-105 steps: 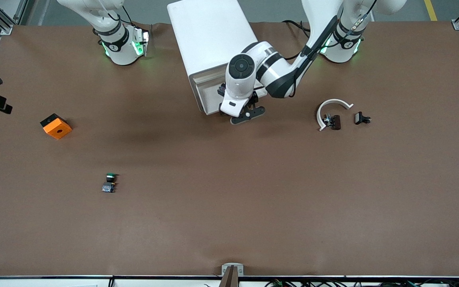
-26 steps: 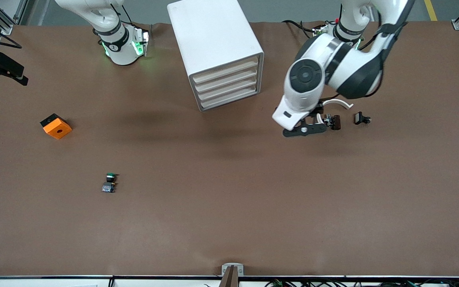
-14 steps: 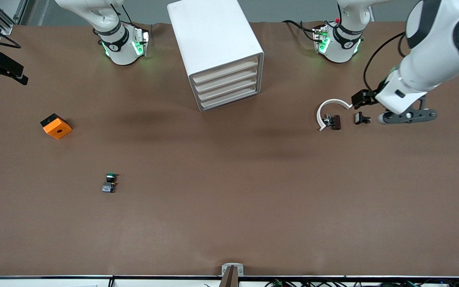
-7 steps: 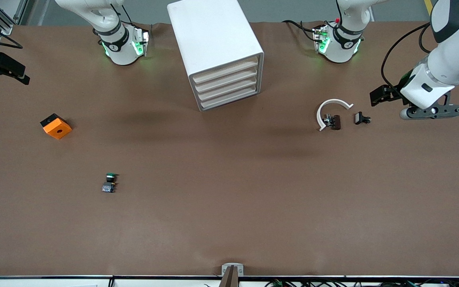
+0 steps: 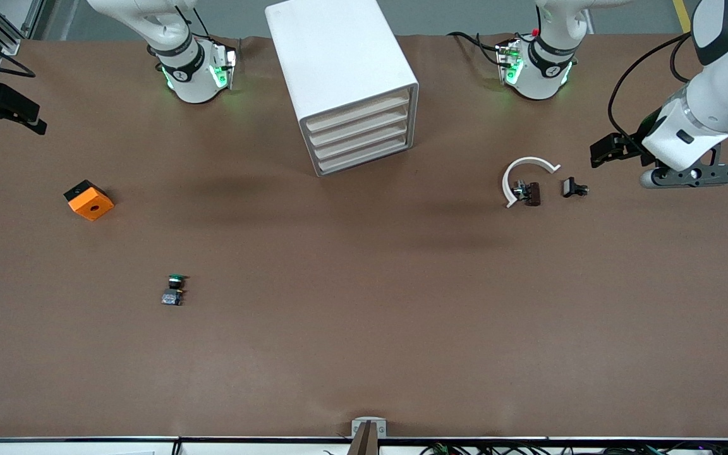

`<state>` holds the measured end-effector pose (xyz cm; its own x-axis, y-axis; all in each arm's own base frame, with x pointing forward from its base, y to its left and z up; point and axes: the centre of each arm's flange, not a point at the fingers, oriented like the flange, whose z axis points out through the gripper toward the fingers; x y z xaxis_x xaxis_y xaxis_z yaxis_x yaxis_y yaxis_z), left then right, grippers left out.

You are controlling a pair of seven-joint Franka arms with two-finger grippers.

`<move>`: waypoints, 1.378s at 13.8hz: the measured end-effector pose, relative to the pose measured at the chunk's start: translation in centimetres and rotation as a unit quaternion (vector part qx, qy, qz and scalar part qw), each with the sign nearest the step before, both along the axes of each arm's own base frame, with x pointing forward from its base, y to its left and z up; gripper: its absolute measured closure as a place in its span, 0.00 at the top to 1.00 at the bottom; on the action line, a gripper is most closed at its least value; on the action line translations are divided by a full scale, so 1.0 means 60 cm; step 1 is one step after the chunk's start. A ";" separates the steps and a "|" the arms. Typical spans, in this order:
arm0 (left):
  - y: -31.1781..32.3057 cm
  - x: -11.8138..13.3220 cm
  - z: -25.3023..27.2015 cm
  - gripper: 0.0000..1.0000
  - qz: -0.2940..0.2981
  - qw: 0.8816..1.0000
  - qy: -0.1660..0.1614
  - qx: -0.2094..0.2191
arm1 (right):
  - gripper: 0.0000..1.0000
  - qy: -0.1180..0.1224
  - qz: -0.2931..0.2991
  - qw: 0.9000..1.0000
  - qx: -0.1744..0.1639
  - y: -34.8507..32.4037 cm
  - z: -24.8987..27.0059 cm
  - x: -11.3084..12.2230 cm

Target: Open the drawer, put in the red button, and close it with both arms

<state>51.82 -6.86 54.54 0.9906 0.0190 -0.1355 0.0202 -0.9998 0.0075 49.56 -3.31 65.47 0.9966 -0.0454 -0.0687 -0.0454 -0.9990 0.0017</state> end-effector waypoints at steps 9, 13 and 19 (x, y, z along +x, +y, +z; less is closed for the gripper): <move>0.015 0.008 0.003 1.00 0.007 1.000 -0.017 -0.007 | 1.00 0.008 0.003 1.000 0.001 0.005 -0.009 -0.001; 0.003 0.010 0.002 1.00 0.002 1.000 -0.024 -0.005 | 1.00 -0.001 0.002 1.000 0.012 0.008 -0.007 0.003; 0.003 0.017 0.009 1.00 0.003 0.999 -0.042 -0.007 | 1.00 -0.013 0.003 1.000 0.015 0.009 -0.004 0.007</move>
